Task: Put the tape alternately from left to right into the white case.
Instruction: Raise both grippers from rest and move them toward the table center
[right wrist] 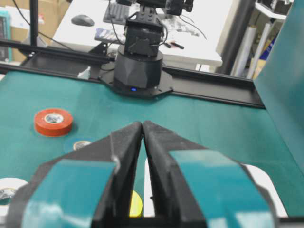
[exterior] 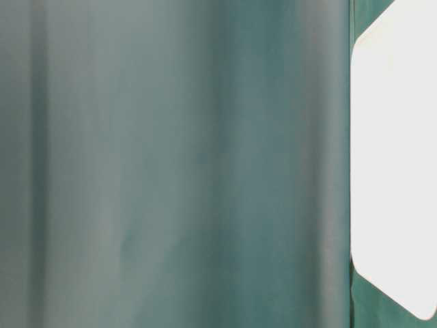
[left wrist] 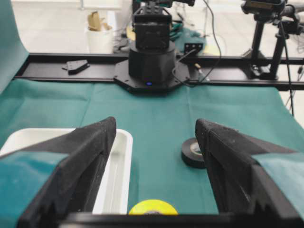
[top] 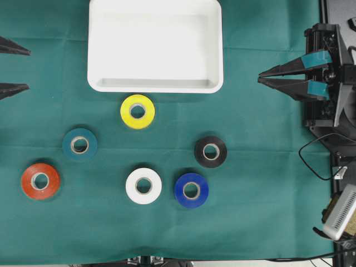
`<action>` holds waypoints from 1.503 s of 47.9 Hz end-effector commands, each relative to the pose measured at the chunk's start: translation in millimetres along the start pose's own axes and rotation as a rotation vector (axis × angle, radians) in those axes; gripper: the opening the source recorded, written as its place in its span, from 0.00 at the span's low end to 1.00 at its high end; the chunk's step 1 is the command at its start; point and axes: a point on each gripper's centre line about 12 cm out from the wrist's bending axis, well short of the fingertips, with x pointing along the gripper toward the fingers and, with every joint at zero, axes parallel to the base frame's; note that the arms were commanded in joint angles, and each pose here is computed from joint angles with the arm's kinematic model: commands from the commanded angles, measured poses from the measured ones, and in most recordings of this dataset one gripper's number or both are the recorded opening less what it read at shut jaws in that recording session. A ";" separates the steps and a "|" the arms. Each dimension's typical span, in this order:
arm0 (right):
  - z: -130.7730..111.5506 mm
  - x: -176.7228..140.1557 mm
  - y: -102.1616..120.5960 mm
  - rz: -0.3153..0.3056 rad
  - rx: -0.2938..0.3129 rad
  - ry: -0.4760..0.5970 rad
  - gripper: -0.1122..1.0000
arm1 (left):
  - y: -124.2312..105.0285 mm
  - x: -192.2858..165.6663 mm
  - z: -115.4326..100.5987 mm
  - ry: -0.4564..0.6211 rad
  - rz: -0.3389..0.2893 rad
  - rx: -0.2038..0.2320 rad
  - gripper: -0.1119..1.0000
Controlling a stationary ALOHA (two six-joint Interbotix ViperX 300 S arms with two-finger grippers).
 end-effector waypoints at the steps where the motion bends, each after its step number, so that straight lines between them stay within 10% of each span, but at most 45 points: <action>1: 2.7 1.9 -1.8 -0.009 0.010 -0.006 0.32 | -0.8 0.6 0.3 -0.001 -0.002 -0.018 0.32; 14: -4.4 -0.3 -1.7 -0.009 0.013 0.008 0.05 | -2.0 -1.9 -1.8 -0.001 -0.008 -0.026 0.02; 34: -8.5 2.9 -1.8 -0.009 0.015 0.029 0.06 | -5.3 -1.8 -3.7 0.014 -0.025 -0.023 0.07; 48: -13.1 4.1 -2.4 -0.012 0.016 0.048 0.58 | -5.7 -1.4 -9.1 0.053 -0.026 -0.028 0.66; 54: -12.8 3.9 -2.4 -0.012 0.016 0.046 0.86 | -5.4 -0.8 -9.0 0.062 -0.024 -0.033 0.67; 72: -28.3 30.8 -6.6 -0.034 0.042 0.217 0.86 | -4.7 16.9 -16.6 0.212 -0.014 -0.054 0.67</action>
